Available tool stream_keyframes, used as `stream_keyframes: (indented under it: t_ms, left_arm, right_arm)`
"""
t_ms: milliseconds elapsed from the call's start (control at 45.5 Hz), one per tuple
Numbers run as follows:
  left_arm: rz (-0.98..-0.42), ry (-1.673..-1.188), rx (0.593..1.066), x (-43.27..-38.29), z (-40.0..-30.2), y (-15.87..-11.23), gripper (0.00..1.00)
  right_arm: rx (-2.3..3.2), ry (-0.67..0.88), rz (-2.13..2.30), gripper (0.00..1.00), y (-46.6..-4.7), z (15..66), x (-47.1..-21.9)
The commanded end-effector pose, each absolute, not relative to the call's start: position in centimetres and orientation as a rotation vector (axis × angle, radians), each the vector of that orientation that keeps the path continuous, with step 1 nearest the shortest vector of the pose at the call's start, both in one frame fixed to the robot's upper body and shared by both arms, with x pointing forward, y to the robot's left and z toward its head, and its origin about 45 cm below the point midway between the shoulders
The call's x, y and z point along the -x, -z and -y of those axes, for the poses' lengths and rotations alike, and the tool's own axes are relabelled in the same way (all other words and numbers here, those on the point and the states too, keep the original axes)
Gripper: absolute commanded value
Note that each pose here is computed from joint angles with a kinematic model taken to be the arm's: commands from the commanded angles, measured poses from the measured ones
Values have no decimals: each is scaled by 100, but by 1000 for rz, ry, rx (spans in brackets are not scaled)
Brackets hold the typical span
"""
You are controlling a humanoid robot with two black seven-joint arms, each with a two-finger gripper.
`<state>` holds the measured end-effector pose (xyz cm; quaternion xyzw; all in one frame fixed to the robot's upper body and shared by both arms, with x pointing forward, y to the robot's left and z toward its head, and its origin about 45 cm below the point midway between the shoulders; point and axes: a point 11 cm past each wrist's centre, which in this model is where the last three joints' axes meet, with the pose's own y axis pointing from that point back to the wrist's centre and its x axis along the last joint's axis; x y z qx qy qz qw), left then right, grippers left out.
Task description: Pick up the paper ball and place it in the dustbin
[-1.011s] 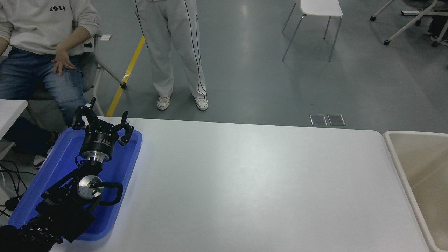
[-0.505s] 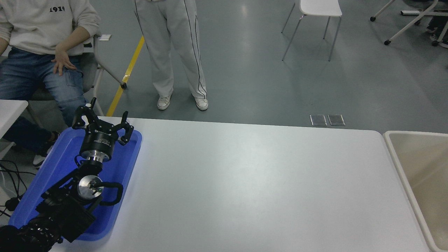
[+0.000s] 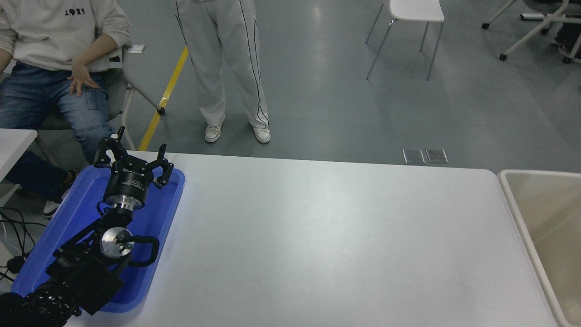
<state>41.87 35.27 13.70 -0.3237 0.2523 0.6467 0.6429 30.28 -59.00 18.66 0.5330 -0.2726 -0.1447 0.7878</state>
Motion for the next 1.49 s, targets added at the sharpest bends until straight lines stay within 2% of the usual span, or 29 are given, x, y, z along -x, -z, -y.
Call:
stream_keyframes:
  t_ms: [0,132,242,352,1209,1231,1297,1385,1429,1473]
  left_arm:
    - [-575,-1474,737,-4187,-3528,-1370,100]
    - [-574,-1474,739,-4187,-3529,-1372,100]
    - [-574,-1474,739,-4187,-3529,-1372,100]
    - [-574,-1474,739,-4187,-3529,-1372,100]
    - [-575,-1473,739,-4187,-3522,-1369,100]
    - [-574,-1474,739,-4187,-3529,-1372,100]
    - [-574,-1474,739,-4187,-3529,-1372,100]
    - [-574,-1474,739,-4187,-3529,-1372,100]
    - [-575,-1473,739,-4187,-3522,-1369,100]
    - [-575,-1473,739,-4187,-3522,-1369,100]
  right_arm:
    - [-1082,203,719,0,-1385,5952,-2928]
    - [-1021,57,902,0,-1291,5968,-3025]
    - [-964,0,1049,0,-1119,6001,-2897]
    - [-932,-52,1141,0,-1129,5979,-2989]
    - [-896,-48,1138,0,-1013,6015,-2862]
    - [-895,-49,1139,3,-1015,6015,-2862]
    - [-881,-59,1148,40,-1052,6050,-2869]
    - [-849,-88,1175,76,-1135,6106,-2904]
    - [-842,-98,1182,86,-1142,6109,-2908]
    - [-838,-103,1185,90,-1148,6112,-2910]
